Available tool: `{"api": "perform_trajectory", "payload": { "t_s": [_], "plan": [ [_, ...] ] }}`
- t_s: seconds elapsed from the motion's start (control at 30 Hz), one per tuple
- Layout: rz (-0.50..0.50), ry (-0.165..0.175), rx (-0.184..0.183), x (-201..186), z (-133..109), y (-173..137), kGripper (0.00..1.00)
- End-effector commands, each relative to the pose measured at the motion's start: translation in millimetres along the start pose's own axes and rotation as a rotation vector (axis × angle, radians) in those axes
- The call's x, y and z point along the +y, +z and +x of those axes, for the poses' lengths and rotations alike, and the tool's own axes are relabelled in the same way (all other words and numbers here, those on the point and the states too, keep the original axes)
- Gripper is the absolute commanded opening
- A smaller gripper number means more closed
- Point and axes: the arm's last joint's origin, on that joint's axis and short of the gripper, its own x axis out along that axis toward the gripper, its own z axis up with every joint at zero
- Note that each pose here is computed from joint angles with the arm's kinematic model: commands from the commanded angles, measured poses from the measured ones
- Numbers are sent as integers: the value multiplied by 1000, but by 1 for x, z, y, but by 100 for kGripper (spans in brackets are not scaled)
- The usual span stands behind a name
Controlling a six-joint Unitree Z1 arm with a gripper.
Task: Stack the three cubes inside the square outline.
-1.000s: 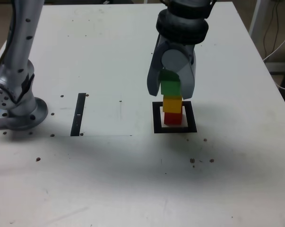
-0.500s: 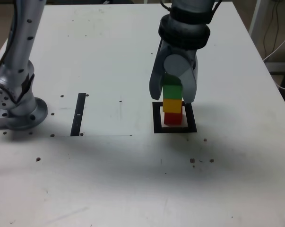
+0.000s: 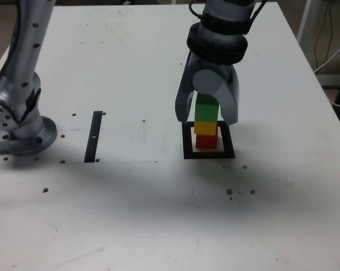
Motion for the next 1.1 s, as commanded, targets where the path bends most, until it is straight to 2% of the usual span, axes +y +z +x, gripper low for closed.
{"api": "perform_trajectory", "payload": {
  "t_s": [0.0,0.43,0.63,0.87,1.07],
  "plan": [
    [-1,11,-17,1,-7,-6,99],
    [-8,94,-75,0,-42,-37,99],
    [-10,108,-95,0,-53,-46,99],
    [-12,110,-83,-1,-52,-56,99],
    [-34,109,-55,-4,-44,-83,99]
  ]
}}
